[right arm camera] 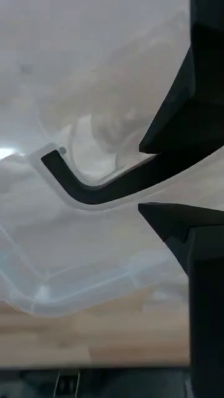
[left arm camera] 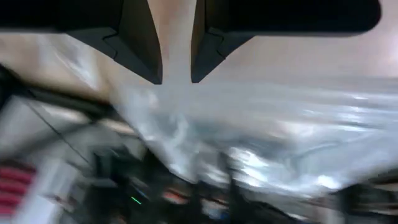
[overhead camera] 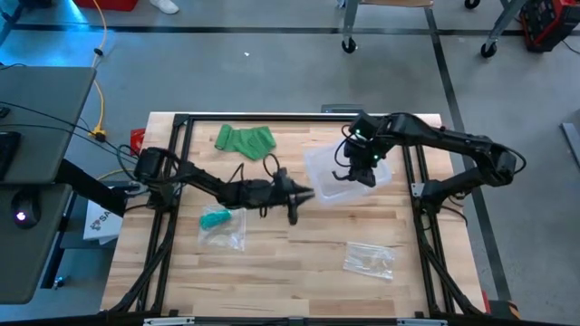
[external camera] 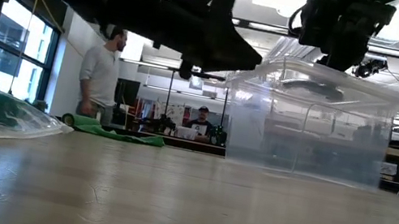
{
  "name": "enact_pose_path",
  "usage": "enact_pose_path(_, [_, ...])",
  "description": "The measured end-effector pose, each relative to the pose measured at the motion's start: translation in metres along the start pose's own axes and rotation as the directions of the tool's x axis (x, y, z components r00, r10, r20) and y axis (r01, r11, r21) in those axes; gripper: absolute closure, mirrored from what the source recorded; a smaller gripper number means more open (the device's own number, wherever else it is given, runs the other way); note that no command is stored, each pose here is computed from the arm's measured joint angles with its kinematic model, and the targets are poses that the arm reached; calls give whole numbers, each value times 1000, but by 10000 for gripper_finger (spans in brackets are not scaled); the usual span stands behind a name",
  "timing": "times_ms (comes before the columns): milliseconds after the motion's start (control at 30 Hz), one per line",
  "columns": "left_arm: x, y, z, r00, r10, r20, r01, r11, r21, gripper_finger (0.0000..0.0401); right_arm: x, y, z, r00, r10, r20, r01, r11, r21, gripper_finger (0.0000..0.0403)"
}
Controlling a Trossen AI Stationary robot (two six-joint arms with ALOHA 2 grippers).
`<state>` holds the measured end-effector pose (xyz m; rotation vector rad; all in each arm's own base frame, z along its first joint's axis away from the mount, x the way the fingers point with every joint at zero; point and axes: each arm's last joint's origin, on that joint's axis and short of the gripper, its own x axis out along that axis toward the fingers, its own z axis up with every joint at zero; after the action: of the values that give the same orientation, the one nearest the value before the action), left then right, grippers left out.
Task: Roll bandage
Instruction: Open the transparent bin
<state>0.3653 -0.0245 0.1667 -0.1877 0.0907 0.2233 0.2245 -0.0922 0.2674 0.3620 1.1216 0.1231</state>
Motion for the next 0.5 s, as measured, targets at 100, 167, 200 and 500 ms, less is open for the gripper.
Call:
enact_pose_path(100, [1, 10, 8, 996, 84, 34, -83, 996, -29, 323, 2, 6, -2, 998, 60, -21, -59, 995, 75, 268])
enact_pose_path(167, [-1, 14, 15, 992, 116, 54, -116, 993, -20, 323, 4, 10, -2, 996, 83, -27, -79, 990, 115, 268])
enact_pose_path(200, [-2, 16, 21, 988, 133, 74, -132, 991, -11, 323, 4, 11, -2, 995, 94, -28, -90, 986, 137, 268])
enact_pose_path(500, [-33, 16, 80, 994, 33, 107, -55, 975, 215, 323, 3, 8, -1, 996, 94, -10, -88, 964, 252, 268])
